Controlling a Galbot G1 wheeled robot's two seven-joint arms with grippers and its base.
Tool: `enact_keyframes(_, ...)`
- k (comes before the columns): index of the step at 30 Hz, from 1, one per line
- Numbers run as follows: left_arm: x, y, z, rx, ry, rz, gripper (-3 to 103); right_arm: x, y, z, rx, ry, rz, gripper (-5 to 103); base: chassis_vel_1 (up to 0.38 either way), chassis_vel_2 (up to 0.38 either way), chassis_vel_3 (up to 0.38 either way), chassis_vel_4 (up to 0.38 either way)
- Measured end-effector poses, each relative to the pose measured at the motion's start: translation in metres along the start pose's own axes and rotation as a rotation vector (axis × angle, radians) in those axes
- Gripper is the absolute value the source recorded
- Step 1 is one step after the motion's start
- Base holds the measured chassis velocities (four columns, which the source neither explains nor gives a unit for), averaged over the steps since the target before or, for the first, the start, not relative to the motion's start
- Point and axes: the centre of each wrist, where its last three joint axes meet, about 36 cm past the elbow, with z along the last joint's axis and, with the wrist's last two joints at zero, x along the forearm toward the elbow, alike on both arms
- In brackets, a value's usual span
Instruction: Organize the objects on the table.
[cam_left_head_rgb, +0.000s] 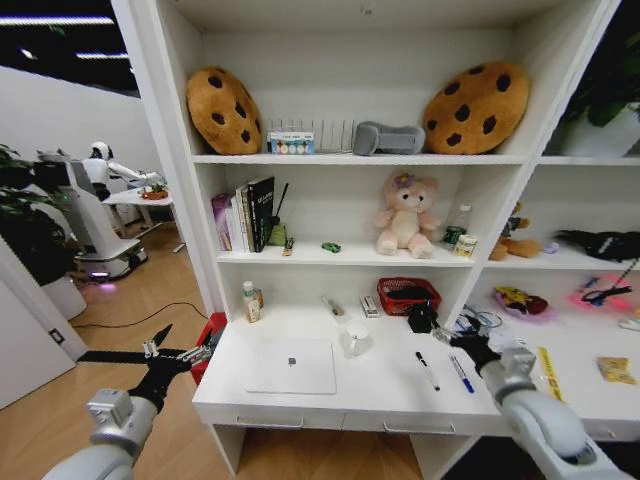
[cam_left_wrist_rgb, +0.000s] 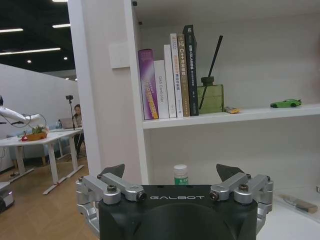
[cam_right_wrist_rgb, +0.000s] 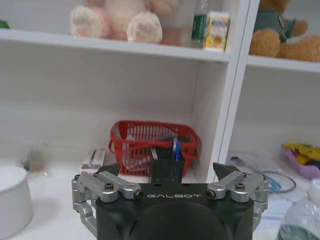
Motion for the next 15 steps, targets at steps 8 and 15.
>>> enact_keyframes(8,0.000,0.000,0.000,0.000,0.000,0.000,100,-0.032,-0.015,0.031,-0.073,0.121,-0.021,100,0.000,0.000,0.000,0.000)
enact_keyframes(15,0.000,0.000,0.000,0.000,0.000,0.000,100,-0.060,0.007,0.052,-0.065,0.234,-0.004,99,0.000,0.000,0.000,0.000)
